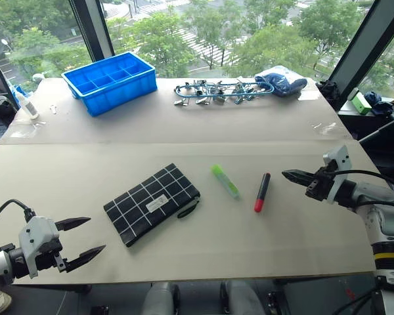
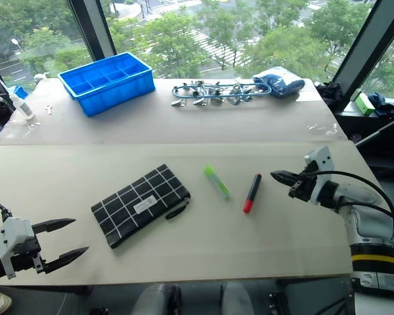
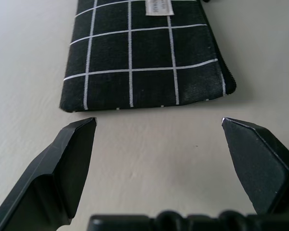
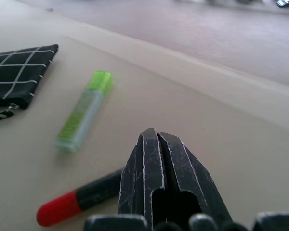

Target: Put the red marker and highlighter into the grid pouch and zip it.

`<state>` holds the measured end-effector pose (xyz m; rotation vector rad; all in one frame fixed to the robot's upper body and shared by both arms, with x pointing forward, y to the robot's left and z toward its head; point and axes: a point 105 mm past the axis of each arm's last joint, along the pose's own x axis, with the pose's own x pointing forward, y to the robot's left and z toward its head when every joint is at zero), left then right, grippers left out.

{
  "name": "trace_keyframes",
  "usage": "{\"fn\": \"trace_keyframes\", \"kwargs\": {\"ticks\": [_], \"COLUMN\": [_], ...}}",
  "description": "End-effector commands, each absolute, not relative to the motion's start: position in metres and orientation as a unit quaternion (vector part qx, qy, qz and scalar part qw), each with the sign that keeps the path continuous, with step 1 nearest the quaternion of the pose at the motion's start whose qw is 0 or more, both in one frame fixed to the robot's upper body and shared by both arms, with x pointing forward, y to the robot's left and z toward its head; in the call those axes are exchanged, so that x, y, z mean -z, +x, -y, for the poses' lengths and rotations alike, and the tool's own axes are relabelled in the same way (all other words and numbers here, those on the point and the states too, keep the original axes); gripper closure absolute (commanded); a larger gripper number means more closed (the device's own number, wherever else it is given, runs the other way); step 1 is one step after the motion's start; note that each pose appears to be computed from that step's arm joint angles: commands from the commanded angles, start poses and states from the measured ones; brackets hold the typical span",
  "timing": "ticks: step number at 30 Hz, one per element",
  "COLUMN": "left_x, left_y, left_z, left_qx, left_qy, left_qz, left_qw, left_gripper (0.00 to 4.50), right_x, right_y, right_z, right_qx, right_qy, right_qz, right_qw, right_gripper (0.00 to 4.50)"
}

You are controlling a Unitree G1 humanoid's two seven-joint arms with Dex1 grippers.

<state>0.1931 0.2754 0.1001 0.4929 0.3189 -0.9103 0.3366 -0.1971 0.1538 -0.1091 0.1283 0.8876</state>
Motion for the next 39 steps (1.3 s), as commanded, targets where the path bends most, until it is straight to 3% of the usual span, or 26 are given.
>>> {"fn": "trace_keyframes", "kwargs": {"ticks": [1, 7, 14, 23, 31, 39], "left_x": [-0.101, -0.087, -0.076, -0.078, -0.077, -0.078], "left_y": [0.187, 0.189, 0.208, 0.219, 0.222, 0.223], "left_z": [-0.265, -0.254, -0.252, -0.245, -0.233, -0.225], "left_qx": [0.479, 0.509, 0.501, 0.499, 0.502, 0.508], "left_qy": [0.284, 0.327, 0.423, 0.441, 0.445, 0.436], "left_qz": [-0.155, -0.148, -0.108, -0.074, -0.049, -0.043], "left_qw": [0.816, 0.783, 0.747, 0.743, 0.74, 0.741], "left_gripper": [0.0, 0.0, 0.0, 0.0, 0.0, 0.0], "right_x": [-0.173, -0.159, -0.112, -0.094, -0.107, -0.139], "right_y": [0.33, 0.321, 0.327, 0.345, 0.355, 0.365], "right_z": [0.137, 0.055, 0.016, 0.003, 0.009, 0.007], "right_qx": [-0.508, -0.576, -0.588, -0.569, -0.556, -0.554], "right_qy": [-0.059, -0.098, -0.182, -0.234, -0.227, -0.152], "right_qz": [-0.024, -0.029, -0.078, -0.091, -0.075, -0.063], "right_qw": [0.859, 0.811, 0.784, 0.783, 0.796, 0.816], "right_gripper": [4.46, 4.46, 4.46, 4.46, 4.46, 4.46]}}
